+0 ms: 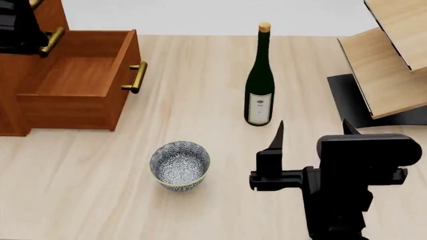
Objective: Close the bottom drawer of the cabinet and open the top drawer.
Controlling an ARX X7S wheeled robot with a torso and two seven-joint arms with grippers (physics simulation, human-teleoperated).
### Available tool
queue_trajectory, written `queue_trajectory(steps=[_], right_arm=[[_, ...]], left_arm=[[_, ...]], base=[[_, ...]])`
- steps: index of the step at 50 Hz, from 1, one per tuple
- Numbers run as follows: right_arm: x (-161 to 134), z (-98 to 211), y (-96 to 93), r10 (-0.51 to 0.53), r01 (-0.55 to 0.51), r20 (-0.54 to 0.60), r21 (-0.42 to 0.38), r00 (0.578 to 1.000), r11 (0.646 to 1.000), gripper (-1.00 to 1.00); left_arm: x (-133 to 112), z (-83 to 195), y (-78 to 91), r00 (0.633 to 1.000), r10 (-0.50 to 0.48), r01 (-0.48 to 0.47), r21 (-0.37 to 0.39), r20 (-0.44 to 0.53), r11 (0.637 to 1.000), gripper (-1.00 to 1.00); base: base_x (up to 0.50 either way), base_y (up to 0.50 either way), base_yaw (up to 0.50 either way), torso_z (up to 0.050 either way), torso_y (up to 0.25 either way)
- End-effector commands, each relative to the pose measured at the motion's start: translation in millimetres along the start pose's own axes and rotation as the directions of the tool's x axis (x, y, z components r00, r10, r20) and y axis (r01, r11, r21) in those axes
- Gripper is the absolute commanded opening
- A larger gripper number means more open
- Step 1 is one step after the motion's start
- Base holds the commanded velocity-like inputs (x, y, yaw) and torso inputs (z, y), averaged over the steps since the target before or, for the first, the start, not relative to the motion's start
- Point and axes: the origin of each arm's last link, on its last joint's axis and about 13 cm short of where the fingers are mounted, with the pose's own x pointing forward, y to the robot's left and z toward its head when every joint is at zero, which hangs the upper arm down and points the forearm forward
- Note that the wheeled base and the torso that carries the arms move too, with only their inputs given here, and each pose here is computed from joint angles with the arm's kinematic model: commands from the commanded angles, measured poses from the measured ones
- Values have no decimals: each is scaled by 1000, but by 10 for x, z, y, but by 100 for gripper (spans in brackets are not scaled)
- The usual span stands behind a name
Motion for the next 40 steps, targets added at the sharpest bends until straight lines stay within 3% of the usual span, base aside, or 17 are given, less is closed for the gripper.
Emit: queue_trajectory(steps=[1, 14, 40], right_arm=[[24, 116, -12, 2, -2, 17, -6, 1000, 1000, 100], [-18, 109, -11, -1, 1, 12, -8, 1000, 1000, 100], [-23, 55, -6, 6, -6, 4, 0, 1000, 1000, 100]], left_arm=[[124, 278, 46, 998, 7, -8, 10, 58, 1000, 100], [84, 263, 42, 999, 8, -8, 3, 53, 1000, 100], [93, 297, 32, 998, 5, -5, -3, 67, 1000, 100]], base=[[0, 0, 0, 0, 0], [0, 47, 0, 0, 0], [0, 499, 0, 0, 0]])
